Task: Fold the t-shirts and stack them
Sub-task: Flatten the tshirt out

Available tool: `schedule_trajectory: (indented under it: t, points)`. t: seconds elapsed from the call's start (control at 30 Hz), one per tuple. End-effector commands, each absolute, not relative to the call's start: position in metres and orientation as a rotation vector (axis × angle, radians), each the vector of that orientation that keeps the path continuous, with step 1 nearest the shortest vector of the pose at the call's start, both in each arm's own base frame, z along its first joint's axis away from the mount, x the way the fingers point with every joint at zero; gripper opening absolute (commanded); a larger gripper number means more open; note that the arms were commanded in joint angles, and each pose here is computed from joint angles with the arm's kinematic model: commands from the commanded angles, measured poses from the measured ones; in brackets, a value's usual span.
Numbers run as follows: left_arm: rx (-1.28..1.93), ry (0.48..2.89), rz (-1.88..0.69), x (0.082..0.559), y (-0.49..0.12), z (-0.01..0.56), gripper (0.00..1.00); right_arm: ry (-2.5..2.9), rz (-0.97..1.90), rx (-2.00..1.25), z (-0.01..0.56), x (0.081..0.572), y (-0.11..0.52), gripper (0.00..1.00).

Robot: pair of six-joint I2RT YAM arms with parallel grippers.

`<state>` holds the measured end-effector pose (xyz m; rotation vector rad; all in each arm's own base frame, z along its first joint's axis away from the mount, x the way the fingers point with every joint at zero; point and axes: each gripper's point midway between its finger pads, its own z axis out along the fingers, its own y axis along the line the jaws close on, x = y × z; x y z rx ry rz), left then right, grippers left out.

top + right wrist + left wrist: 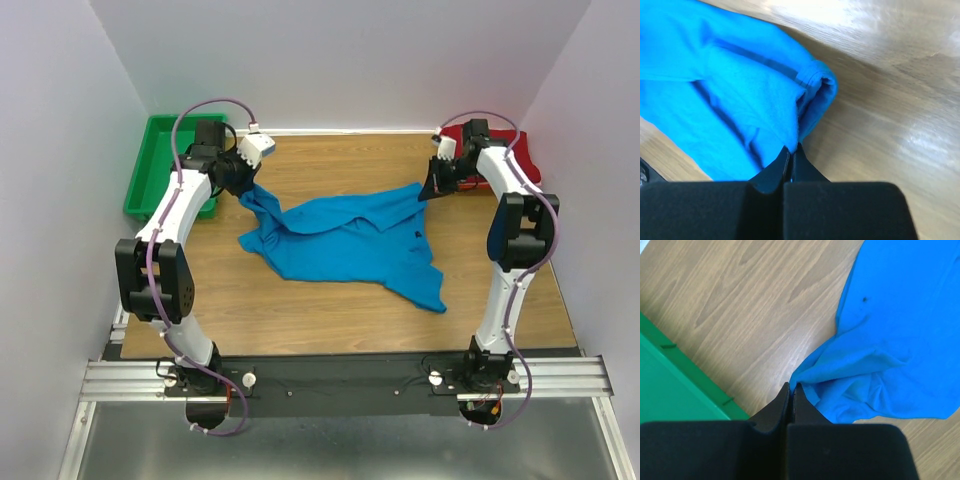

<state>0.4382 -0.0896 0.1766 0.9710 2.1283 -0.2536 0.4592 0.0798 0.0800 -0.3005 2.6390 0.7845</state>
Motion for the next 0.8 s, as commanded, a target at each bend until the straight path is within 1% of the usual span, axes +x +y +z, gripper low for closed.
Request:
schedule_trajectory:
  t: [0.0, 0.1, 0.27, 0.33, 0.37, 0.4, 0.43, 0.47, 0.53, 0.6, 0.7, 0.77]
  points:
    - [1.045, 2.179, -0.321, 0.421, -0.091, 0.145, 0.03, 2.545, 0.754, -0.333, 0.131, 0.462, 0.081, 0.01]
    - [1.055, 2.215, -0.319, 0.415, -0.087, 0.126, 0.03, 2.529, 0.716, -0.332, 0.143, 0.464, 0.078, 0.01]
    - [1.036, 2.237, -0.330, 0.414, -0.086, 0.119, 0.04, 2.510, 0.679, -0.336, 0.156, 0.467, 0.074, 0.00]
    - [1.021, 2.224, -0.322, 0.418, -0.083, 0.128, 0.03, 2.487, 0.642, -0.339, 0.168, 0.471, 0.071, 0.00]
    - [1.006, 2.200, -0.312, 0.422, -0.081, 0.141, 0.00, 2.466, 0.624, -0.336, 0.179, 0.472, 0.068, 0.00]
    - [0.989, 2.182, -0.308, 0.424, -0.078, 0.150, 0.00, 2.443, 0.600, -0.331, 0.190, 0.475, 0.064, 0.00]
    - [0.973, 2.144, -0.290, 0.427, -0.077, 0.171, 0.00, 2.413, 0.581, -0.325, 0.204, 0.475, 0.060, 0.00]
    - [0.969, 2.118, -0.282, 0.428, -0.076, 0.182, 0.00, 2.401, 0.575, -0.324, 0.209, 0.477, 0.058, 0.00]
    - [0.962, 2.061, -0.260, 0.427, -0.076, 0.206, 0.00, 2.348, 0.514, -0.317, 0.236, 0.478, 0.052, 0.00]
    - [0.957, 1.983, -0.224, 0.426, -0.077, 0.237, 0.00, 2.324, 0.481, -0.323, 0.249, 0.476, 0.049, 0.00]
    - [0.959, 1.968, -0.222, 0.422, -0.077, 0.250, 0.00, 2.366, 0.447, -0.329, 0.245, 0.471, 0.044, 0.01]
    - [0.976, 1.997, -0.250, 0.419, -0.079, 0.241, 0.00, 2.436, 0.481, -0.325, 0.226, 0.463, 0.045, 0.01]
